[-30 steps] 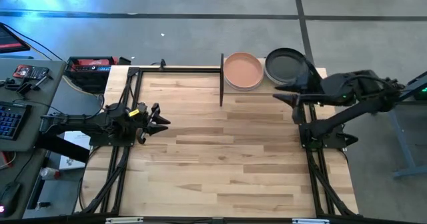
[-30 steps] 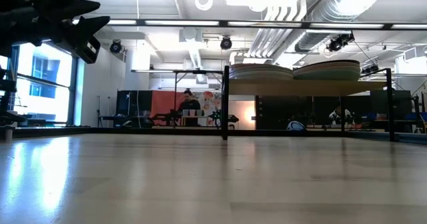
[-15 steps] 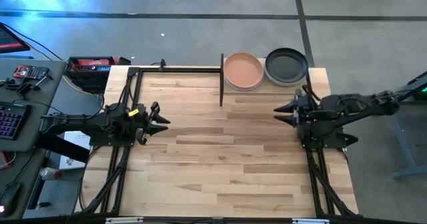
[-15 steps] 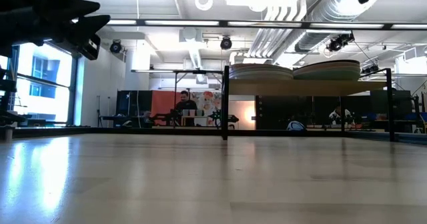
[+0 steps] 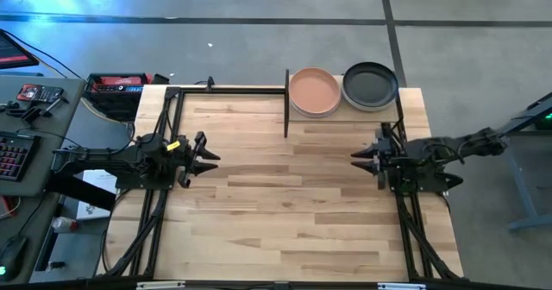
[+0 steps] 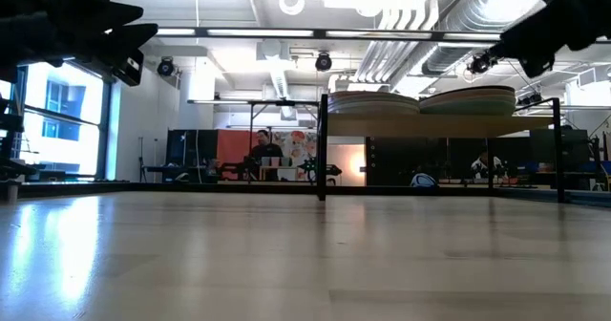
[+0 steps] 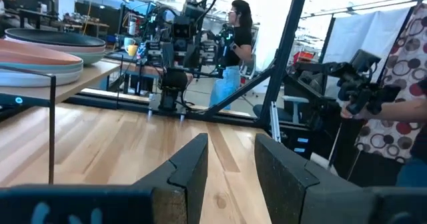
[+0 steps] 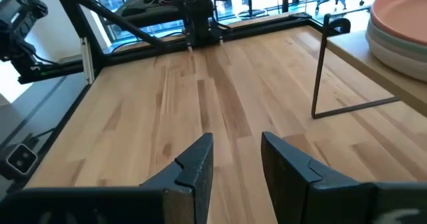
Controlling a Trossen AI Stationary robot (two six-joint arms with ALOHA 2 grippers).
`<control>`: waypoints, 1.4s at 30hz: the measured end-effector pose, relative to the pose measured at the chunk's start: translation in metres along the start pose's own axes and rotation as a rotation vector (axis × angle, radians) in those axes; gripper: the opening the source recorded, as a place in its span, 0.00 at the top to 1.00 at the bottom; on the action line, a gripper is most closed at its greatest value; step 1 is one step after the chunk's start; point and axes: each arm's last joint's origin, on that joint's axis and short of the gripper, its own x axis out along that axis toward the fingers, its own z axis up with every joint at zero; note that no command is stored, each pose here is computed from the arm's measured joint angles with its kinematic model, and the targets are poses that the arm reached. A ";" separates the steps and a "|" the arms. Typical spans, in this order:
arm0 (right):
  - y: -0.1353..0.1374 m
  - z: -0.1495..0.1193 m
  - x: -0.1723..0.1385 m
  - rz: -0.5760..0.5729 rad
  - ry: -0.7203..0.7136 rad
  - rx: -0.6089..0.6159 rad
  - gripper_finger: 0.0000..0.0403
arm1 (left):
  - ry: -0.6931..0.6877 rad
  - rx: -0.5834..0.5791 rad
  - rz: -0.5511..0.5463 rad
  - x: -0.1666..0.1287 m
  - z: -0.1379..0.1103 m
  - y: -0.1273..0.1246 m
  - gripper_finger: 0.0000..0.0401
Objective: Place and stack plates onto a shelf
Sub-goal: Return to Home Position
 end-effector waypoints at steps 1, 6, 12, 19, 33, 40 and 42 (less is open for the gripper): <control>-0.001 -0.004 0.000 0.001 -0.005 -0.001 0.73 | 0.000 -0.006 0.000 0.000 0.000 0.000 0.72; -0.005 -0.019 -0.002 0.025 -0.043 -0.003 0.73 | -0.001 0.007 0.001 0.000 0.000 0.000 0.72; -0.005 -0.032 -0.002 0.182 -0.104 0.001 0.73 | -0.003 0.007 0.010 0.000 0.000 0.000 0.72; -0.003 -0.045 0.003 0.276 -0.091 0.017 0.73 | -0.003 0.008 0.013 0.000 0.000 0.000 0.72; -0.001 -0.056 0.011 0.381 -0.088 0.049 0.73 | 0.172 -0.030 0.085 -0.002 -0.018 0.005 0.72; -0.001 -0.056 0.011 0.381 -0.086 0.055 0.73 | 0.205 0.053 0.082 -0.002 -0.021 0.005 0.72; -0.001 -0.056 0.011 0.381 -0.086 0.055 0.73 | 0.208 0.068 0.080 -0.002 -0.021 0.005 0.72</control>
